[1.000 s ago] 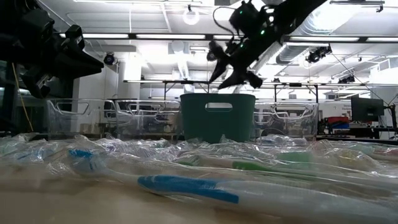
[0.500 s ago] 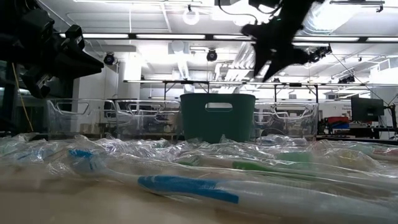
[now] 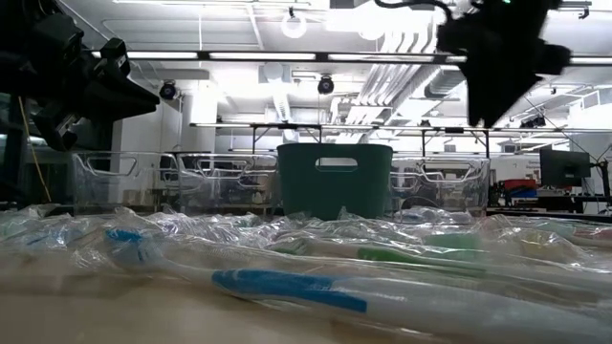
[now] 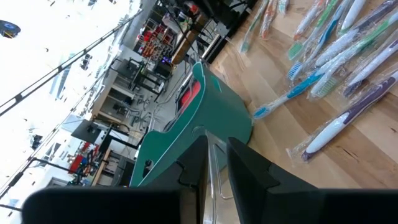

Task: Pick & Place Toothbrushes
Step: Put the green toothbrush into the left transparent bin

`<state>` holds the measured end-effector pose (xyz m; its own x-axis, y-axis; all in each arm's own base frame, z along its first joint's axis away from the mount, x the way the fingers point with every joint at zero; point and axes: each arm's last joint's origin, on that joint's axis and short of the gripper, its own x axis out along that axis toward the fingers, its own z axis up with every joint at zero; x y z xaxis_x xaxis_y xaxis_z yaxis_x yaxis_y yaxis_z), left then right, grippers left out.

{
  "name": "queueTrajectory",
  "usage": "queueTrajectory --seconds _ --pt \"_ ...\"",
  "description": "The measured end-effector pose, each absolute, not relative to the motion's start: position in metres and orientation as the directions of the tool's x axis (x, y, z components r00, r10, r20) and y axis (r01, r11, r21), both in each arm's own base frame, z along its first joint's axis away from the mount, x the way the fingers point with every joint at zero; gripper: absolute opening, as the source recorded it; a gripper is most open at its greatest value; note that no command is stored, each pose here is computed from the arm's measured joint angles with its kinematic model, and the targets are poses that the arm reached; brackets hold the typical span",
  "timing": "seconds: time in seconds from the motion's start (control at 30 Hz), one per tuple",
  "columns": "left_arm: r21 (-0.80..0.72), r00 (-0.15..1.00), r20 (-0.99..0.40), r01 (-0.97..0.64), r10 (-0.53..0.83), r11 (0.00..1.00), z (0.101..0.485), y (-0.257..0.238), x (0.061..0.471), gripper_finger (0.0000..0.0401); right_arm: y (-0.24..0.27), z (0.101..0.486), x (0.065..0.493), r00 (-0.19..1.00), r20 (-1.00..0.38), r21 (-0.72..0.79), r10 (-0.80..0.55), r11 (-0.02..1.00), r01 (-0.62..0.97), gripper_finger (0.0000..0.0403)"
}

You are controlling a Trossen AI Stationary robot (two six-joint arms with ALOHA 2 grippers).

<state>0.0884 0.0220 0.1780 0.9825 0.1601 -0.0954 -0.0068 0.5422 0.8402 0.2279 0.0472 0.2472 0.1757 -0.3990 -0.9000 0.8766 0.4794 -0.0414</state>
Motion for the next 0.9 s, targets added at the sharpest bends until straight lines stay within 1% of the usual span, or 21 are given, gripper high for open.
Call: queueTrajectory --seconds 0.13,0.3,0.5,0.6,0.8,0.9 --pt "0.840 0.982 -0.095 -0.007 0.160 0.542 0.178 0.022 0.088 0.0055 0.060 0.224 0.214 0.129 -0.908 -0.069 -0.398 0.448 0.891 0.0138" --pt "0.840 0.982 -0.095 -0.007 0.160 0.542 0.178 0.022 0.088 0.0055 0.068 0.197 0.199 0.076 -0.930 -0.078 -0.360 0.392 0.917 0.0138" --pt "0.840 0.982 -0.095 -0.007 0.160 0.542 0.178 0.022 0.088 0.0055 0.070 0.173 0.191 0.069 -0.952 -0.059 -0.298 0.399 0.915 0.0138" --pt "0.840 0.982 -0.095 -0.007 0.160 0.542 0.178 0.022 0.088 0.0055 0.068 0.163 0.187 0.068 -0.954 -0.053 -0.290 0.390 0.919 0.0138" --pt "0.840 0.982 -0.095 -0.007 0.160 0.542 0.178 0.022 0.088 0.0055 0.065 0.151 0.177 0.021 -0.956 -0.075 -0.294 0.314 0.947 0.0138" --pt "0.840 0.982 -0.095 -0.007 0.160 0.542 0.178 0.022 0.088 0.0055 0.064 0.147 0.176 0.028 -0.958 -0.065 -0.285 0.311 0.948 0.0138"
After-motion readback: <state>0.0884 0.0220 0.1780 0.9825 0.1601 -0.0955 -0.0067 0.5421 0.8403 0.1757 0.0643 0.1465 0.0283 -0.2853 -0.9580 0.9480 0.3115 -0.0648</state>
